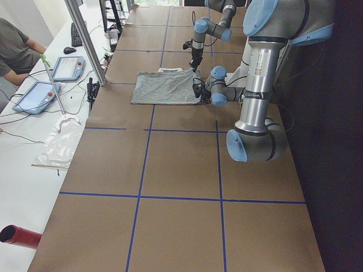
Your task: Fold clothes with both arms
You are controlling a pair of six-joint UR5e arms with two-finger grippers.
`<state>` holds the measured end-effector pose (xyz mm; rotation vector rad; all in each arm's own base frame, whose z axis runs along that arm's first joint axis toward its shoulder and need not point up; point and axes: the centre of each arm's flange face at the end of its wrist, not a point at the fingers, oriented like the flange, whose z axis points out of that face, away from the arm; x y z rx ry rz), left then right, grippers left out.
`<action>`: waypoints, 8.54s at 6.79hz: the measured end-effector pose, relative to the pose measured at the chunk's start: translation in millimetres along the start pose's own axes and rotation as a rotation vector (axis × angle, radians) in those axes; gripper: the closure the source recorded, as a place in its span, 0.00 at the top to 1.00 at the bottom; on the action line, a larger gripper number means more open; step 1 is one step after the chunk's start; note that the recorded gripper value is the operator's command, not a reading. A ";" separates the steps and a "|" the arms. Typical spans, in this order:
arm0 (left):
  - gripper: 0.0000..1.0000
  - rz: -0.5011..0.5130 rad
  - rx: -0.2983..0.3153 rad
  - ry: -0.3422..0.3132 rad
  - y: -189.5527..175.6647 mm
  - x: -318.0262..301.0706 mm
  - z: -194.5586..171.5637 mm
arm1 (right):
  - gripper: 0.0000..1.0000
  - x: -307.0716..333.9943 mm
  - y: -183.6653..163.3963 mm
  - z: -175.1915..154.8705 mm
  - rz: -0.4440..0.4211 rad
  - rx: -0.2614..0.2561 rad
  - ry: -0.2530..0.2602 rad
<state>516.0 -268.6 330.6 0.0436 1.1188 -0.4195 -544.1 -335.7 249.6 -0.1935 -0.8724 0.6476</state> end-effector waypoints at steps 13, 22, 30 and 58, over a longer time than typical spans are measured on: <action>0.35 0.155 0.305 -0.069 -276.1 142.6 27.1 | 0.99 -181.9 -222.7 2.2 0.255 0.150 -0.154; 0.00 0.326 0.257 0.071 -316.2 77.5 -52.9 | 1.00 -124.1 -325.6 -60.6 0.126 0.057 -0.201; 1.00 0.744 0.096 -0.320 -477.9 -230.7 -253.0 | 1.00 292.5 -574.7 -144.2 -0.743 0.027 0.125; 1.00 0.451 -0.207 -0.255 -452.3 -382.6 -306.6 | 1.00 378.3 -563.4 -149.9 -0.756 -0.038 0.154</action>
